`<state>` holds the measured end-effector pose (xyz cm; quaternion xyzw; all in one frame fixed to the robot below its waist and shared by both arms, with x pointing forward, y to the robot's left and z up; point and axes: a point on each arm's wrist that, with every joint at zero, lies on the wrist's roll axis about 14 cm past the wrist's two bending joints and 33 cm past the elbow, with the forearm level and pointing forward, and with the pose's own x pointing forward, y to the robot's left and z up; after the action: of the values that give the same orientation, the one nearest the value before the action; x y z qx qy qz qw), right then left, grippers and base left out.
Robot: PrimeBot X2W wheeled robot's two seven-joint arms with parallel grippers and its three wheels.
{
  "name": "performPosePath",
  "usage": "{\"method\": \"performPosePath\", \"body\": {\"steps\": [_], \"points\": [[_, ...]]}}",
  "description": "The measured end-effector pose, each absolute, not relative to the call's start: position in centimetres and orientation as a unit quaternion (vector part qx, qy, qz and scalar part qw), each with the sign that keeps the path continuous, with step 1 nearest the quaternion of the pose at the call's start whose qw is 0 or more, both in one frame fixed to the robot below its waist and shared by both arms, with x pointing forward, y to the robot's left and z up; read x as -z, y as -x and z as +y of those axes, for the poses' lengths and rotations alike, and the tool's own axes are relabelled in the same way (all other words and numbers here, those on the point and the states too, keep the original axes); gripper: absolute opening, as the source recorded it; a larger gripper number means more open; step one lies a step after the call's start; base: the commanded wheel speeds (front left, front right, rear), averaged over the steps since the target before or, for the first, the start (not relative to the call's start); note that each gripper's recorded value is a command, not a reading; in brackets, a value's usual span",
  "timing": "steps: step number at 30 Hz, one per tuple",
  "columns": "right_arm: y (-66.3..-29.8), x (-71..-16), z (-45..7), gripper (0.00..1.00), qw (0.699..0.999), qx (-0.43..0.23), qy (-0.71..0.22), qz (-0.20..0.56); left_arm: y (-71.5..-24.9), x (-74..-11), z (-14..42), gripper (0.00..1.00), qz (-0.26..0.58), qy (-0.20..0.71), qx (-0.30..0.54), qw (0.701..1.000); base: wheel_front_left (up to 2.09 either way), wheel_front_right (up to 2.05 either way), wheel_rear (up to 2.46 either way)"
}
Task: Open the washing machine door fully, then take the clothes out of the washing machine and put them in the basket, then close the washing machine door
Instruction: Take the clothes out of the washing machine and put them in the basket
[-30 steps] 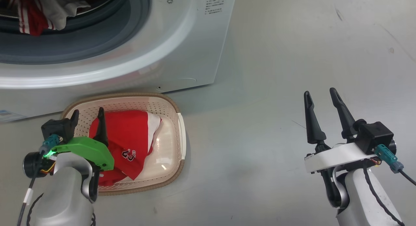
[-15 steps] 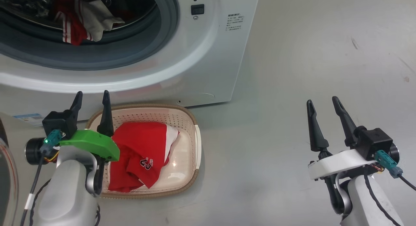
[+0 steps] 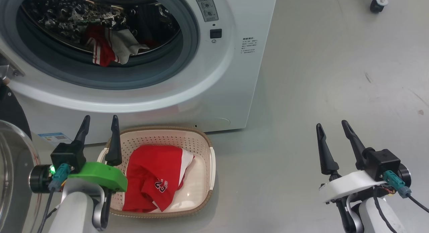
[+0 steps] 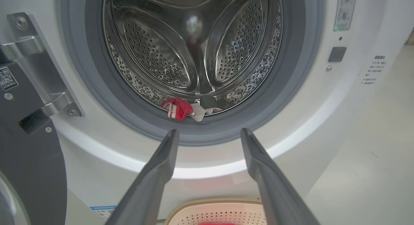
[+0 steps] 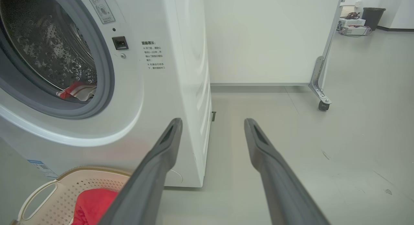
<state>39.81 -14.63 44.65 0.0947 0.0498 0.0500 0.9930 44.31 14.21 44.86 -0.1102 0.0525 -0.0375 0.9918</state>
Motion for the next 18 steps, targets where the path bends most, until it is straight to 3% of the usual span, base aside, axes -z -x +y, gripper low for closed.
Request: {"method": "performPosePath", "body": {"steps": [18], "points": [[-36.4, -46.0, -13.8, 1.00, 0.993, -0.062, -0.095, 0.040, -38.6, -46.6, 14.7, 1.00, 0.030, 0.096, 0.030, 0.994, 0.00, 0.00, 0.00]]}}
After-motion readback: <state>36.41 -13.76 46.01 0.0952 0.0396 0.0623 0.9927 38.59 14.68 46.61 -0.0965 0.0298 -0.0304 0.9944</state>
